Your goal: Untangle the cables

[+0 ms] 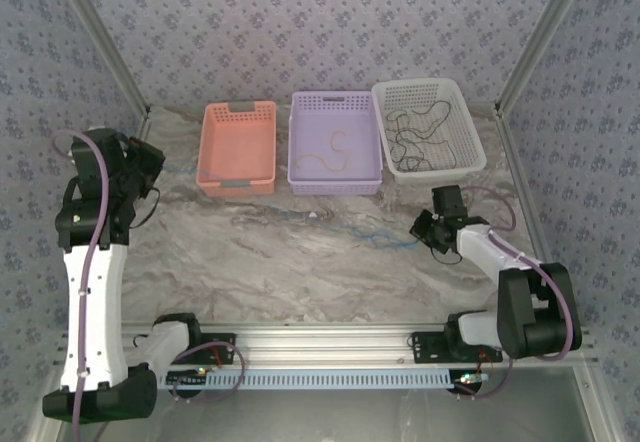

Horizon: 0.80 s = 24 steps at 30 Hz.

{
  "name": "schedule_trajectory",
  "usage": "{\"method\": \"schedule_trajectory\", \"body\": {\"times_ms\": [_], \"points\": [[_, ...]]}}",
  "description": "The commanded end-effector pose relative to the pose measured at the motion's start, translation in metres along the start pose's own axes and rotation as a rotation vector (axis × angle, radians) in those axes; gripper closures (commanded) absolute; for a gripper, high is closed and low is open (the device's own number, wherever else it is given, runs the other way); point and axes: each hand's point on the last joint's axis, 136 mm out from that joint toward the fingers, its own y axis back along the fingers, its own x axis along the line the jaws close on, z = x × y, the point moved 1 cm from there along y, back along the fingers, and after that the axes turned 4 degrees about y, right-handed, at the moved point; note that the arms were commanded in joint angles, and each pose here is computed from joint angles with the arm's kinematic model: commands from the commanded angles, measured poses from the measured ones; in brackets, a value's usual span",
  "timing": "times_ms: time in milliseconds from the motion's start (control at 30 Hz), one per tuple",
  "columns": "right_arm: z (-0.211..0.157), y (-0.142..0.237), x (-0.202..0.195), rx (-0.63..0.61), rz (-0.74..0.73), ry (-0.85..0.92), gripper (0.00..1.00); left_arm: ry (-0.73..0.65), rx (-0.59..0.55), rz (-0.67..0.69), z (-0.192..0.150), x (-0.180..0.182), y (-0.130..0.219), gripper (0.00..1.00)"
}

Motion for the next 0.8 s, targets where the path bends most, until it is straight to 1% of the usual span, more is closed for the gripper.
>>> {"method": "schedule_trajectory", "body": {"times_ms": [0, 100, 167, 200, 267, 367, 533, 567, 600, 767], "points": [[0.010, -0.003, 0.004, -0.020, -0.010, 0.008, 0.86, 0.002, 0.028, -0.097, -0.004, -0.018, 0.002, 1.00], [0.011, -0.007, -0.004, -0.023, -0.048, -0.002, 0.84, -0.015, -0.003, -0.070, 0.004, -0.017, 0.007, 1.00], [0.014, -0.009, -0.012, -0.025, -0.077, -0.011, 0.78, -0.030, -0.032, -0.050, 0.011, -0.018, 0.013, 1.00], [0.016, -0.011, -0.014, -0.025, -0.085, -0.013, 0.78, -0.036, -0.044, -0.046, 0.014, -0.019, 0.016, 1.00], [0.021, -0.014, -0.021, -0.022, -0.112, -0.014, 0.82, -0.049, -0.057, -0.047, 0.019, -0.024, 0.020, 1.00], [0.026, -0.019, -0.031, -0.012, -0.157, -0.010, 0.85, -0.062, -0.077, -0.036, 0.026, -0.027, 0.024, 1.00], [0.031, -0.018, -0.043, -0.018, -0.176, -0.031, 0.85, -0.086, -0.169, 0.014, 0.047, -0.026, 0.041, 1.00], [0.031, -0.018, -0.044, -0.020, -0.177, -0.035, 0.89, -0.092, -0.190, 0.030, 0.051, -0.025, 0.045, 1.00], [0.033, -0.017, -0.045, -0.022, -0.178, -0.038, 0.99, -0.099, -0.205, 0.036, 0.055, -0.026, 0.048, 1.00], [0.039, -0.012, -0.052, -0.047, -0.201, -0.057, 1.00, -0.113, -0.270, 0.114, 0.069, -0.019, 0.056, 1.00]]}}
